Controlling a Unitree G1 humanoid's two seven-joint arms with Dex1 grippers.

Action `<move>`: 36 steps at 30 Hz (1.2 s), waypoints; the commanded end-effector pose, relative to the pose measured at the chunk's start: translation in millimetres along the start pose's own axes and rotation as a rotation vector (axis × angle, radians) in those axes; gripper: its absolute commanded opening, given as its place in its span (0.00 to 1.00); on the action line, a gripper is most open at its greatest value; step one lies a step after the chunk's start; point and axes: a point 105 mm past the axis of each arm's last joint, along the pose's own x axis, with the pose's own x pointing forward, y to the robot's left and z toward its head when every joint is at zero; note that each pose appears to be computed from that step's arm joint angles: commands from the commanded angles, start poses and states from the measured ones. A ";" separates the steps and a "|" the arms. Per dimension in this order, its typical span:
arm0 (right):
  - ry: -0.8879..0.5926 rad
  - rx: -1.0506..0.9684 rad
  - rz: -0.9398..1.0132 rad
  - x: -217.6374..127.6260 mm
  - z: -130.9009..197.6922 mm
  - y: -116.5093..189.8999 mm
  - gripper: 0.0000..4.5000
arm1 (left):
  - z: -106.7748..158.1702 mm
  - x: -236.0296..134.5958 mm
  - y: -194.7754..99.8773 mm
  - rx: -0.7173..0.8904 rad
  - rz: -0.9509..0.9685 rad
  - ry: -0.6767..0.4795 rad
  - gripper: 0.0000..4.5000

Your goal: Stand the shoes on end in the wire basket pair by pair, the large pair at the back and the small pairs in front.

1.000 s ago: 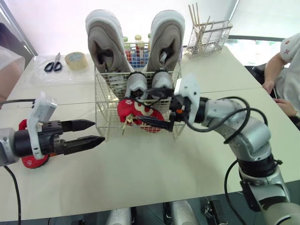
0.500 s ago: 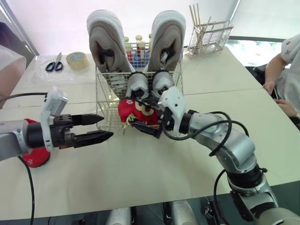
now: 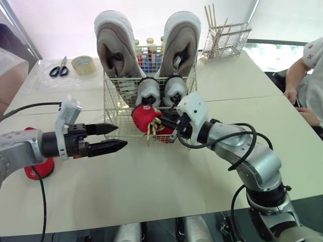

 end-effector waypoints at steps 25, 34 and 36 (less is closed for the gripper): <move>-0.240 0.558 -0.467 -57.4 -19.5 -19.7 0.09 | 7.8 24.9 11.3 0.027 -0.108 -0.018 1.00; -0.077 0.472 -0.442 -48.4 -42.8 -15.6 0.16 | 9.7 23.6 11.9 0.037 -0.100 -0.017 1.00; -0.079 0.488 -0.460 -50.5 -45.0 -18.5 0.32 | 9.5 23.2 11.7 0.036 -0.099 -0.018 1.00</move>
